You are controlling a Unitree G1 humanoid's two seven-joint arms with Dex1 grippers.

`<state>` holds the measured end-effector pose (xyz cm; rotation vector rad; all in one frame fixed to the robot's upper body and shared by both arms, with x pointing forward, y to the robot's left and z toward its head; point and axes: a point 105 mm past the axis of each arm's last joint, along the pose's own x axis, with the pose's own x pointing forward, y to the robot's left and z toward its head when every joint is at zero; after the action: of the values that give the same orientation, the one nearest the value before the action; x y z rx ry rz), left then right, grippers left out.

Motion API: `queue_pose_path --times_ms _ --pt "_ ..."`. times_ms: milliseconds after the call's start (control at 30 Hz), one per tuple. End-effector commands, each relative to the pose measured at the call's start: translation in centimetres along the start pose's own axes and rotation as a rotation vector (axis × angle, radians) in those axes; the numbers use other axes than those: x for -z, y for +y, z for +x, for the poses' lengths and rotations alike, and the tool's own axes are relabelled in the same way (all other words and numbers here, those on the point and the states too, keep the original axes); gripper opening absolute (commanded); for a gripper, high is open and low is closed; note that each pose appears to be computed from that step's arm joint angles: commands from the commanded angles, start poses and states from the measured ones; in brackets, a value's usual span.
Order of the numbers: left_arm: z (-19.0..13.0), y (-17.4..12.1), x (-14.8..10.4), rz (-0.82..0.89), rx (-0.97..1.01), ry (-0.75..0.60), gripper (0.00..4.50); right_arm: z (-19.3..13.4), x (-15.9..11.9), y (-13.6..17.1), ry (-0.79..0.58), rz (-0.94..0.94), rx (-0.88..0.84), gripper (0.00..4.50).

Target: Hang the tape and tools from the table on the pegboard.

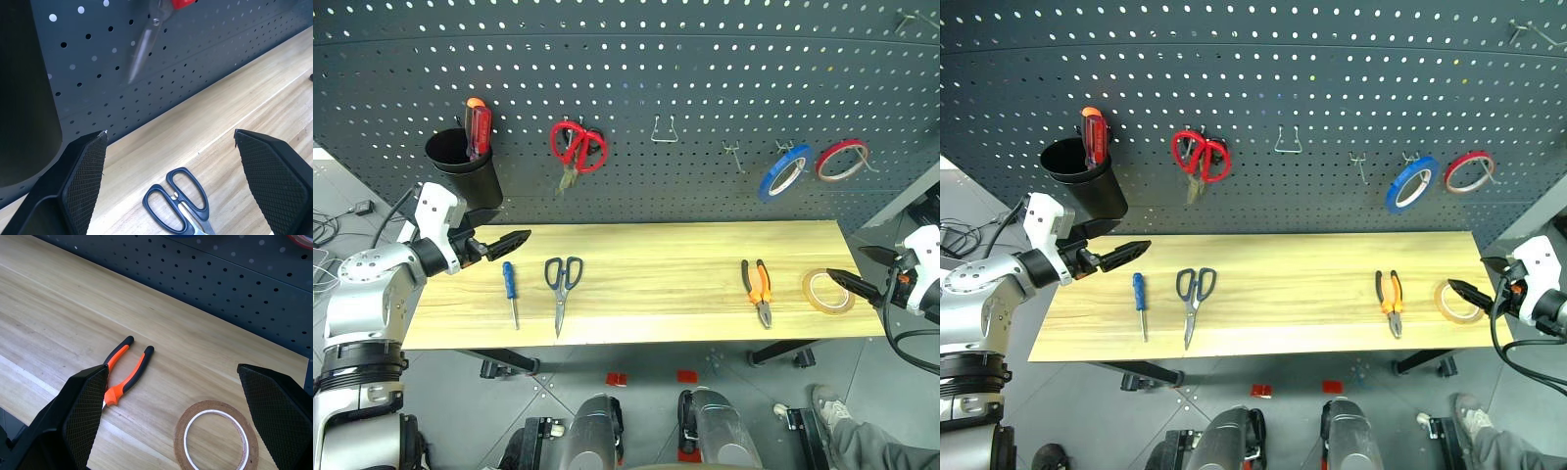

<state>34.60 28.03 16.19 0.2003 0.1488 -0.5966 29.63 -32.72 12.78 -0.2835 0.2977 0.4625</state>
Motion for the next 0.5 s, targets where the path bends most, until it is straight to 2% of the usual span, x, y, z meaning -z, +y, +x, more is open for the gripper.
queue_pose_path --times_ms 33,500 --pt "-0.1 -0.3 -1.1 -0.007 0.034 -0.029 4.35 -0.2 -1.2 -0.1 -0.038 -0.026 0.004 4.5" --pt "-1.4 -1.7 -0.7 0.002 0.137 0.029 4.35 -0.3 -1.2 0.3 -0.007 -0.021 -0.035 4.5"
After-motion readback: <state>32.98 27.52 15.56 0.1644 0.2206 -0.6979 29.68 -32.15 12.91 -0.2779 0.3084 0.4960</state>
